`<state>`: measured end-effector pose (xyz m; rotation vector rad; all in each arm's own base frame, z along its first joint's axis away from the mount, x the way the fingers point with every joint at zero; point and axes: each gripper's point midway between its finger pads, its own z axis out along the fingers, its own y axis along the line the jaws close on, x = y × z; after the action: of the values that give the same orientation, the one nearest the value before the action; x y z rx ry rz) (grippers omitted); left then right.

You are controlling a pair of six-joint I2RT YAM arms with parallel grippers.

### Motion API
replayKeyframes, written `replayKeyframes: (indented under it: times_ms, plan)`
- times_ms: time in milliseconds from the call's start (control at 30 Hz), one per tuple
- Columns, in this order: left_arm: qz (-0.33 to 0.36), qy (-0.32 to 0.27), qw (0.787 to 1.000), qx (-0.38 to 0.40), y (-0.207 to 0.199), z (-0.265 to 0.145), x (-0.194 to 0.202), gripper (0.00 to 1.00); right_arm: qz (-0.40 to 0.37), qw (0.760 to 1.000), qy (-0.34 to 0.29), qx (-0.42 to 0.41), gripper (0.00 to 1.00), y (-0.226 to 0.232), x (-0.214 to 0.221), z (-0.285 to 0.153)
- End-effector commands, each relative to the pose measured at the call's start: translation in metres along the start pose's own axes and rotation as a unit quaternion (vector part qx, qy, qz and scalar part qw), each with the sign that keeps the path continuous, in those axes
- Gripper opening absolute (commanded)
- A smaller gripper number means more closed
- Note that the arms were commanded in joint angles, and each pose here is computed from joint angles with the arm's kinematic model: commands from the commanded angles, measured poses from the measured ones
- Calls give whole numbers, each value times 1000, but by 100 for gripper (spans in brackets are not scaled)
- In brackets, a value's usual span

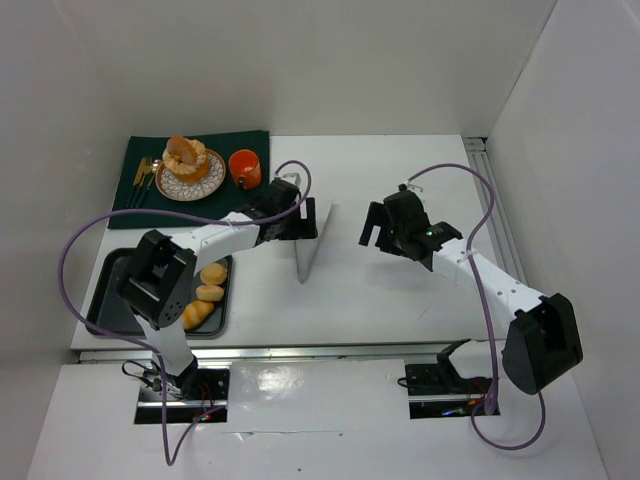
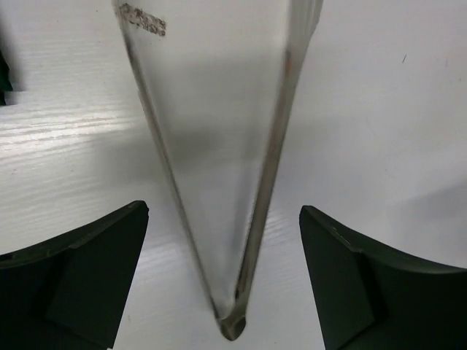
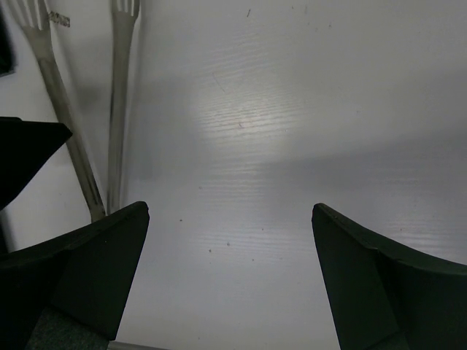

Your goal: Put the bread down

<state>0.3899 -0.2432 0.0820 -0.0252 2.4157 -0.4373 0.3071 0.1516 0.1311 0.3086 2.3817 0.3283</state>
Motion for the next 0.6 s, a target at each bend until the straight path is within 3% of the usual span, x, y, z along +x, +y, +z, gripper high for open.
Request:
replayKeyframes:
  times_ms: [0, 300, 567]
  plan:
    - [-10, -30, 999, -15, -8, -7, -27, 98, -3, 1000, -3, 1, 100, 4, -4, -3]
    - [42, -82, 995, -37, -22, -107, -100, 99, -3, 998, -34, 43, 100, -4, -25, -6]
    - [51, -120, 988, -80, 13, -185, -101, 99, 45, 995, -45, 79, 100, -23, -18, -7]
